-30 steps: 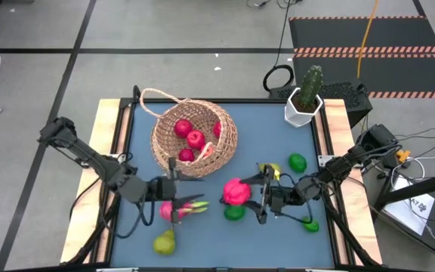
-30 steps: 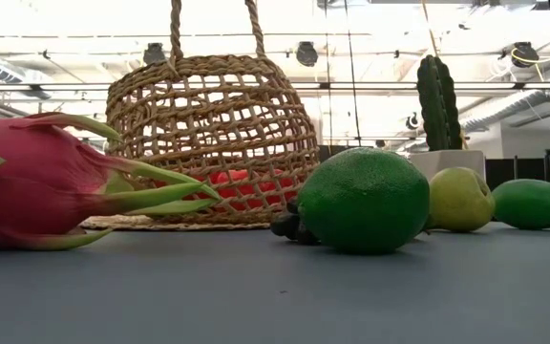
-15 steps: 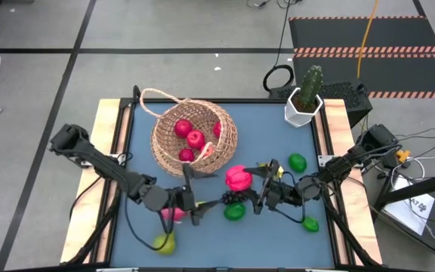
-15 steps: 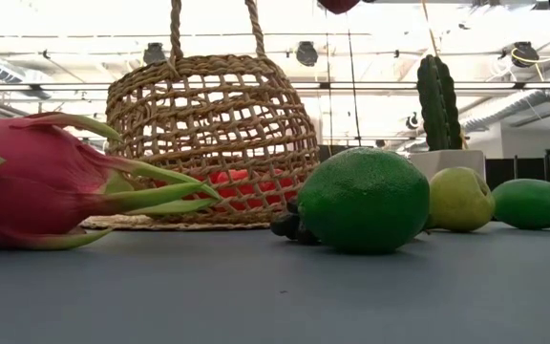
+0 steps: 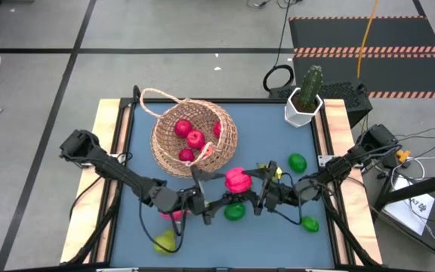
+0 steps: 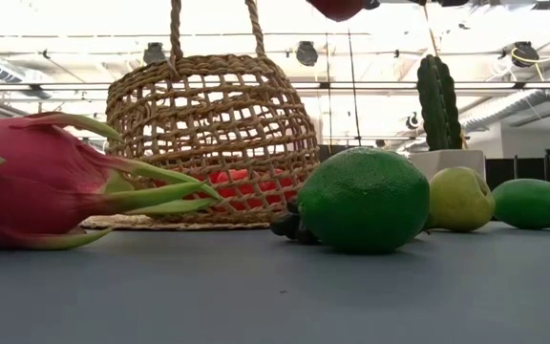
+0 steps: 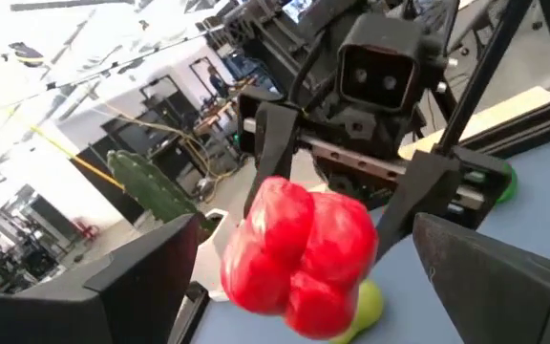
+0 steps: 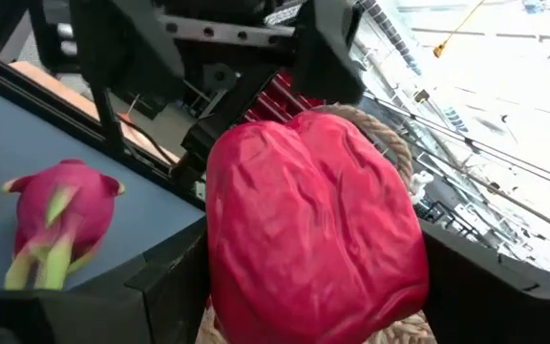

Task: Build produce basket
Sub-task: Put the red bell pepper into the basket

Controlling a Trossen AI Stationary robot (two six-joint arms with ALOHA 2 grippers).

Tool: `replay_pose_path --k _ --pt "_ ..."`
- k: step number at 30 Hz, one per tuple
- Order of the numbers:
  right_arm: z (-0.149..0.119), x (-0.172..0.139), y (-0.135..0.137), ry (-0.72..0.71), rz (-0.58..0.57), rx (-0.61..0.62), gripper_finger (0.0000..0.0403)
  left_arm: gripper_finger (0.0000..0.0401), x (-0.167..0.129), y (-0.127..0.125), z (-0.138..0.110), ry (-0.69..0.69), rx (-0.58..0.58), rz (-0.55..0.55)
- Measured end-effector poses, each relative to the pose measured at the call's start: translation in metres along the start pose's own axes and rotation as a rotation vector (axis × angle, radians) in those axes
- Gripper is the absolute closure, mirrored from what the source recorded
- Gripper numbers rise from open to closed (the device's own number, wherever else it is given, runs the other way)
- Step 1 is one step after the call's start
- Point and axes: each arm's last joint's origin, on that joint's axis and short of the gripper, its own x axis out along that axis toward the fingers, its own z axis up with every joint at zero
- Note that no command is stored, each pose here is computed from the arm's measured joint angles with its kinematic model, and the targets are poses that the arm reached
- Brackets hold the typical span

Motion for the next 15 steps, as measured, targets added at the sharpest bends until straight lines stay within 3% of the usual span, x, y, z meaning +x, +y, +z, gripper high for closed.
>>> replay_pose_path --k 6,15 --pt "0.003 0.0 0.002 -0.085 0.082 0.009 0.0103 0.0013 0.004 -0.002 -0.01 0.054 0.013 -0.075" --pt "0.004 0.0 0.003 -0.128 0.124 0.034 0.0103 0.0013 0.008 0.0 -0.014 0.066 0.005 -0.104"
